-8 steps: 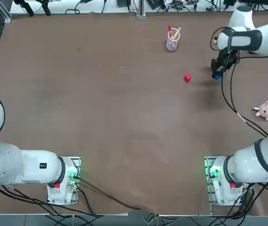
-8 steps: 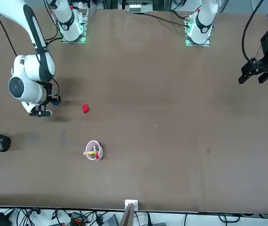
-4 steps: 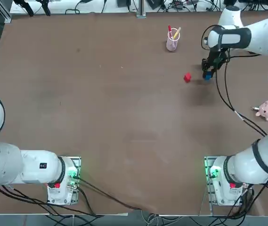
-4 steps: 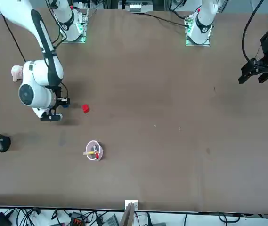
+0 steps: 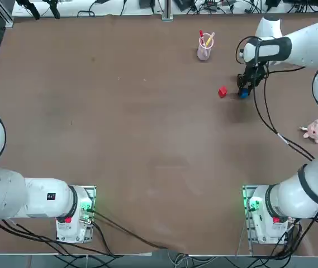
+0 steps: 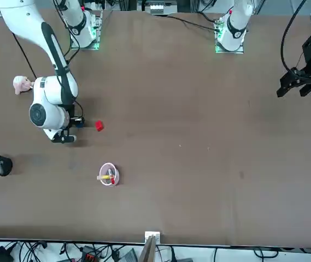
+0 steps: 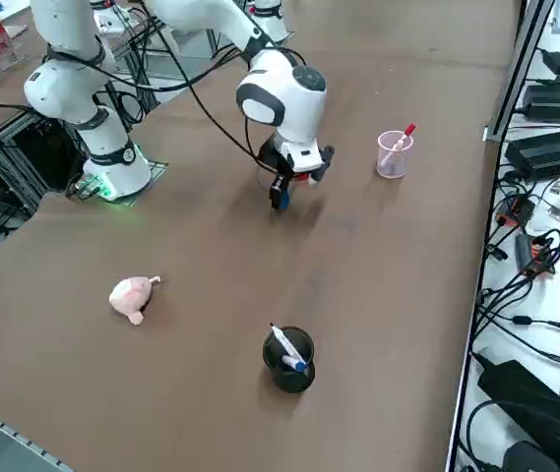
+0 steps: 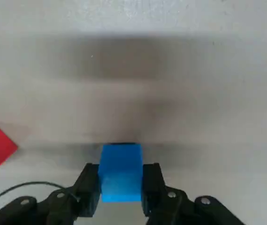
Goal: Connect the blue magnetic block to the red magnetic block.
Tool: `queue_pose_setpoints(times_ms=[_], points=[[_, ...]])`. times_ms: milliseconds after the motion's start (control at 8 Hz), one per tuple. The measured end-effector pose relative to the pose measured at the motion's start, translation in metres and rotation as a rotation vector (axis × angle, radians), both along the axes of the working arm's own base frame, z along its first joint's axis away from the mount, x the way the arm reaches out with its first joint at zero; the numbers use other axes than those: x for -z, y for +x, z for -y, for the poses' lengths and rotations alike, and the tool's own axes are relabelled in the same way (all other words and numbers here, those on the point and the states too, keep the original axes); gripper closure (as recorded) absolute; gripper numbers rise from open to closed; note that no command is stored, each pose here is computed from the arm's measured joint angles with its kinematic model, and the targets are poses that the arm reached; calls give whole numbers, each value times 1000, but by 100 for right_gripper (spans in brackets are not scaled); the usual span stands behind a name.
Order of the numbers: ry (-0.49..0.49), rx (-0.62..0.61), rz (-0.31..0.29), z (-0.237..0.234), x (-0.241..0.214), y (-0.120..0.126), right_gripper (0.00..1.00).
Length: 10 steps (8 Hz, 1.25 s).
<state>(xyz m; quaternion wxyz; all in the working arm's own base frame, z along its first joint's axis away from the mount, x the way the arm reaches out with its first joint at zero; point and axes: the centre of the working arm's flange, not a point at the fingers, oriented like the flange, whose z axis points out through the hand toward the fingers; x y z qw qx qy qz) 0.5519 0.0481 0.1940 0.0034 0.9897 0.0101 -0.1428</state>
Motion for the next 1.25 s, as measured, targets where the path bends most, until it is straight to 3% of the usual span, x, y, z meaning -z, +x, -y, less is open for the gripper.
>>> queue_pose_setpoints(times_ms=[250,625,750,1000,1250], points=[[0,1,2,0,1,2,51],[0,1,7,0,2,9,3],[0,1,3,-1,-3,13,0],[-3,-4,-62,-4,-40,29,0],[2,-42,-29,-28,-95,49,0]])
